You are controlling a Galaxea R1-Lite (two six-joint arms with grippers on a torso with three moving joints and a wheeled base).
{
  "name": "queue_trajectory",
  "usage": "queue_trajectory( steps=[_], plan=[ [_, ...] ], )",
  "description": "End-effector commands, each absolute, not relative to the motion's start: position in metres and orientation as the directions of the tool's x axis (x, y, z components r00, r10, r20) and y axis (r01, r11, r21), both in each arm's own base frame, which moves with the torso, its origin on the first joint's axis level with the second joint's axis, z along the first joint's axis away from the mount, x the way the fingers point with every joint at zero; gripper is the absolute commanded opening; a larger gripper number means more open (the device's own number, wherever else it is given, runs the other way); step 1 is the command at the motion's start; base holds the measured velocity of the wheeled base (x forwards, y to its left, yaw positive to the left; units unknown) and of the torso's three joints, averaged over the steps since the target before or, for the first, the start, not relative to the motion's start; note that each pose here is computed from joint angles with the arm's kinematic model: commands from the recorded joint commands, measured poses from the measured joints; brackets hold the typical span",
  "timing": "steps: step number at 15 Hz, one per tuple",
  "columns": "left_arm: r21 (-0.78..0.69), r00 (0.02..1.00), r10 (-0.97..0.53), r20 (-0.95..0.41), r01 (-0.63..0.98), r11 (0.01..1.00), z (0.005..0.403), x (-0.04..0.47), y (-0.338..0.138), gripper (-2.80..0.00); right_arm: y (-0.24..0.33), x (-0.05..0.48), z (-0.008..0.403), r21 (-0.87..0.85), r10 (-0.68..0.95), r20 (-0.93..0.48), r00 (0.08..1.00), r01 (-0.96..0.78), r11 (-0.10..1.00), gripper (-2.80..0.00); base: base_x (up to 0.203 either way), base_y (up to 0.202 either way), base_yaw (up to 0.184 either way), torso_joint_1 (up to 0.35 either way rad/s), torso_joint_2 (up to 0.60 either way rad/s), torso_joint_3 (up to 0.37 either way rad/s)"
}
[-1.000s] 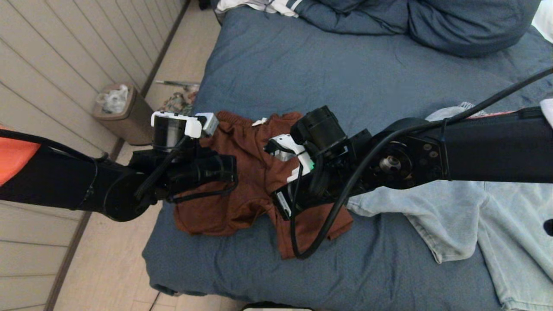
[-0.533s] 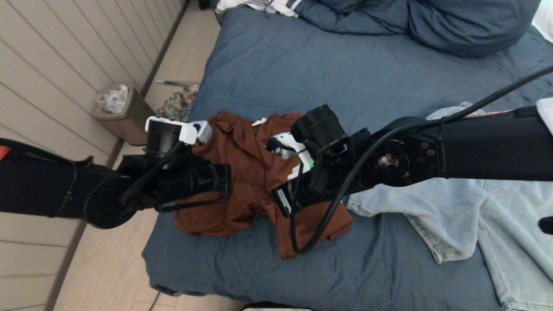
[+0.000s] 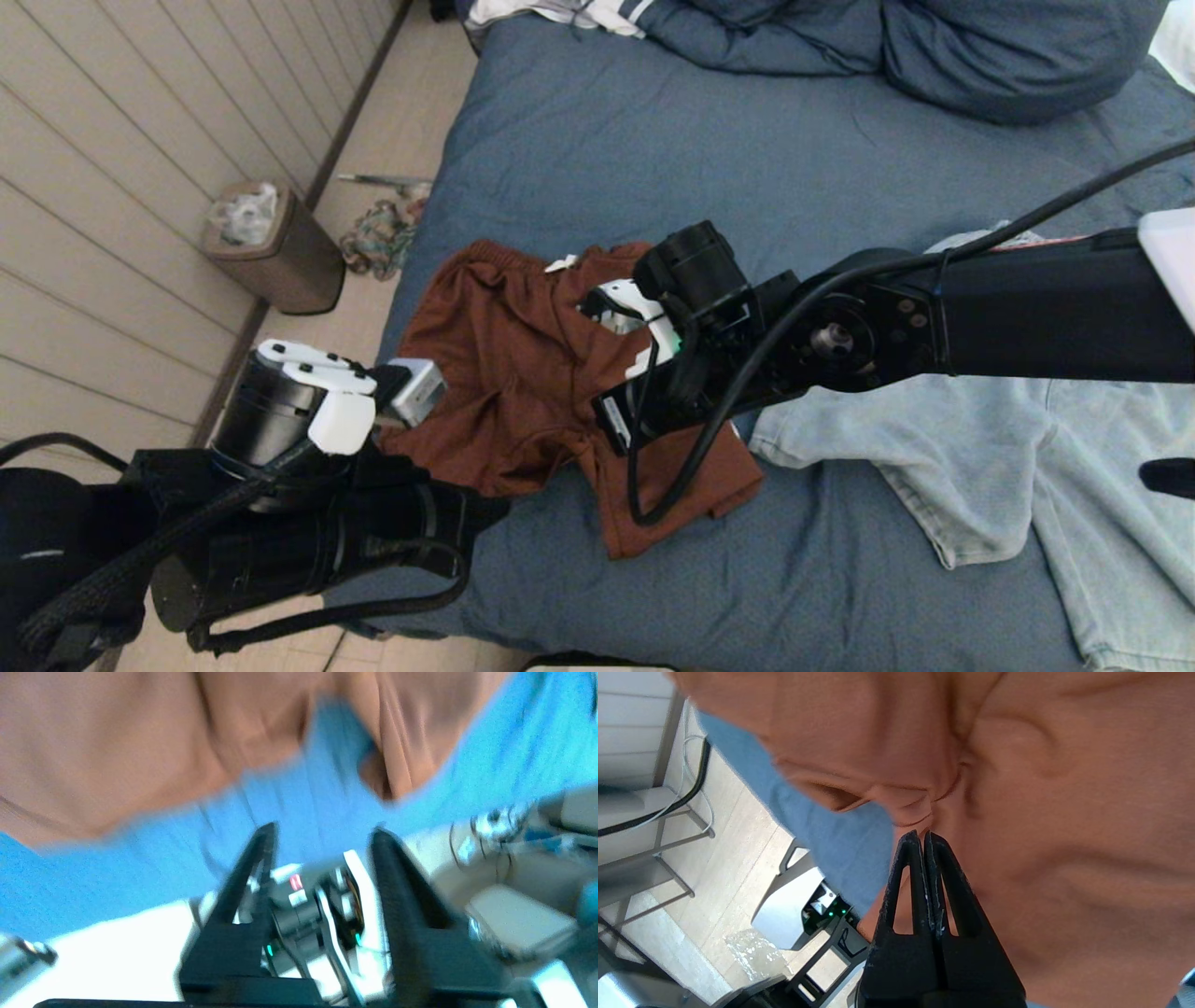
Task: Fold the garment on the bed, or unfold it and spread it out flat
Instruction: Unford the brown shorts
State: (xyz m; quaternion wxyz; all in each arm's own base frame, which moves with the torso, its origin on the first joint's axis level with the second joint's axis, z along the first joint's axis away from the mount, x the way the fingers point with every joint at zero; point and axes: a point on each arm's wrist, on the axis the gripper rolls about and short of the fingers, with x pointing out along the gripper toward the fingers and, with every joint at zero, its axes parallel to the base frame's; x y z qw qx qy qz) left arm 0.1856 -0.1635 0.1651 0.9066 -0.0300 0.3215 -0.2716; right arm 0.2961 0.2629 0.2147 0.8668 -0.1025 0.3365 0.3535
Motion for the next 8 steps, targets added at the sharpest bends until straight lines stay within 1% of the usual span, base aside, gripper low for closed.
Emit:
queue_trajectory(
  steps=[1,5,8],
  plan=[
    [-0.223,0.603,-0.502,-0.620,0.478,0.850,0.144,0.186,-0.172,0.00,0.264,0.301,0.211,0.063,0.537,-0.663,0.521,-0.676,0.734,-2.80,0.000,0.000,0.000,0.000,0.00,0.000],
    [-0.224,0.622,-0.515,-0.590,0.486,0.844,0.110,0.212,-0.195,0.00,0.263,0.301,0.214,0.074,0.543,-0.655,0.525,-0.670,0.738,-2.80,0.000,0.000,0.000,0.000,0.00,0.000],
    [-0.209,0.648,-0.493,-0.581,0.466,0.860,0.090,0.234,-0.198,0.00,0.263,0.300,0.215,0.074,0.545,-0.654,0.525,-0.672,0.737,-2.80,0.000,0.000,0.000,0.000,0.00,0.000]
  ],
)
